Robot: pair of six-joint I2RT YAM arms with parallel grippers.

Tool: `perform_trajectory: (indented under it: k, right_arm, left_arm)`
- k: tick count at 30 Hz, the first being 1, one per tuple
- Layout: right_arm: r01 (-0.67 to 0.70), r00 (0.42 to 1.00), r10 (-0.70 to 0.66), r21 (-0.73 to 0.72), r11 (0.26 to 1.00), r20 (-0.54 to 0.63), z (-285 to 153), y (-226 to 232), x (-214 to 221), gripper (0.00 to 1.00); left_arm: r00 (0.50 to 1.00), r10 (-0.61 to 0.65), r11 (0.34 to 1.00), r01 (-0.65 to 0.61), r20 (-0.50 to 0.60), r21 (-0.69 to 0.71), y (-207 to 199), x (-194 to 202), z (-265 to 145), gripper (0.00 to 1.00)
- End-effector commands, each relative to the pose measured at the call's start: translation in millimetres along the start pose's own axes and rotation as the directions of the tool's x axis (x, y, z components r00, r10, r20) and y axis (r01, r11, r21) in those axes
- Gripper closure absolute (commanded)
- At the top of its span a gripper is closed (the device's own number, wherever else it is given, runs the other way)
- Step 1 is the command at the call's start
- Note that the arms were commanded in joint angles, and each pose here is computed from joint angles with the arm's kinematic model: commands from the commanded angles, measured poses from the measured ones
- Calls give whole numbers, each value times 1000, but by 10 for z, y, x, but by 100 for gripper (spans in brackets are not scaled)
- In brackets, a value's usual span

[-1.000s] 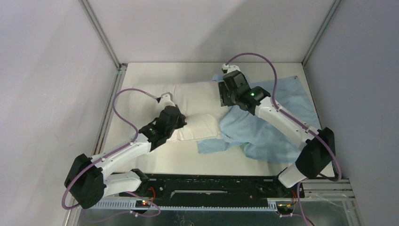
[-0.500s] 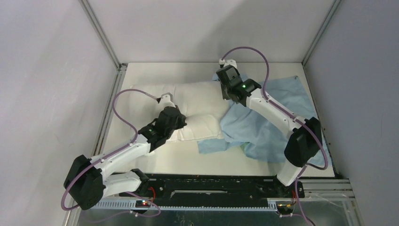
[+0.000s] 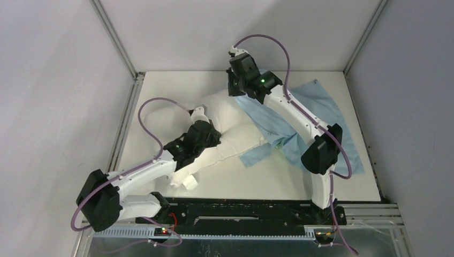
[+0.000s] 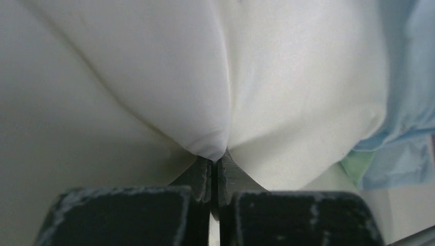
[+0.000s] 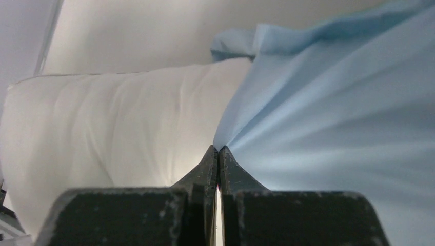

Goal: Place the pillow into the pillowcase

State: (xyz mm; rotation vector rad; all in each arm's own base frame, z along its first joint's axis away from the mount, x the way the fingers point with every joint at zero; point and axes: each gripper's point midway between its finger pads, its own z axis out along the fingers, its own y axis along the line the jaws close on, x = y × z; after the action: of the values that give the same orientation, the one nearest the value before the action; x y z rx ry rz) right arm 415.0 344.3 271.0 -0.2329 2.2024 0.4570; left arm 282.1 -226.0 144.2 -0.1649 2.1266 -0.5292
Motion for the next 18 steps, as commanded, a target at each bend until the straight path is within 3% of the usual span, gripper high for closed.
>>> perform_trajectory:
  k: [1, 3, 4, 6, 8, 12, 18]
  right_arm:
    - [-45, 999, 44, -77, 996, -20, 32, 121, 11, 100]
    - [-27, 1000, 26, -38, 999, -17, -61, -15, 51, 87]
    - [-17, 1000, 17, -24, 1000, -8, -148, -60, 57, 68]
    - [-2, 1000, 2, 5, 1000, 20, -355, -151, 66, 45]
    - [7, 999, -9, 38, 999, 49, -585, -248, 110, 35]
    - [-19, 996, 9, 112, 994, 89, -1031, -534, 379, 30]
    - [-73, 996, 61, 220, 973, 61, -1210, -1033, 1149, 39]
  left_arm:
    - [994, -85, 994, 90, -73, 68, -247, -1, 37, 100]
    - [992, -111, 992, 114, -63, 52, -235, -54, 77, 100]
    - [991, -114, 992, 117, -62, 44, -229, -63, 96, 100]
    - [991, -117, 992, 119, -65, 28, -217, -65, 129, 100]
    - [990, -124, 992, 126, -67, 19, -205, -65, 157, 100]
    - [989, -137, 990, 137, -65, 8, -184, -66, 177, 100]
    - [989, -135, 991, 136, -62, 4, -173, -89, 159, 100]
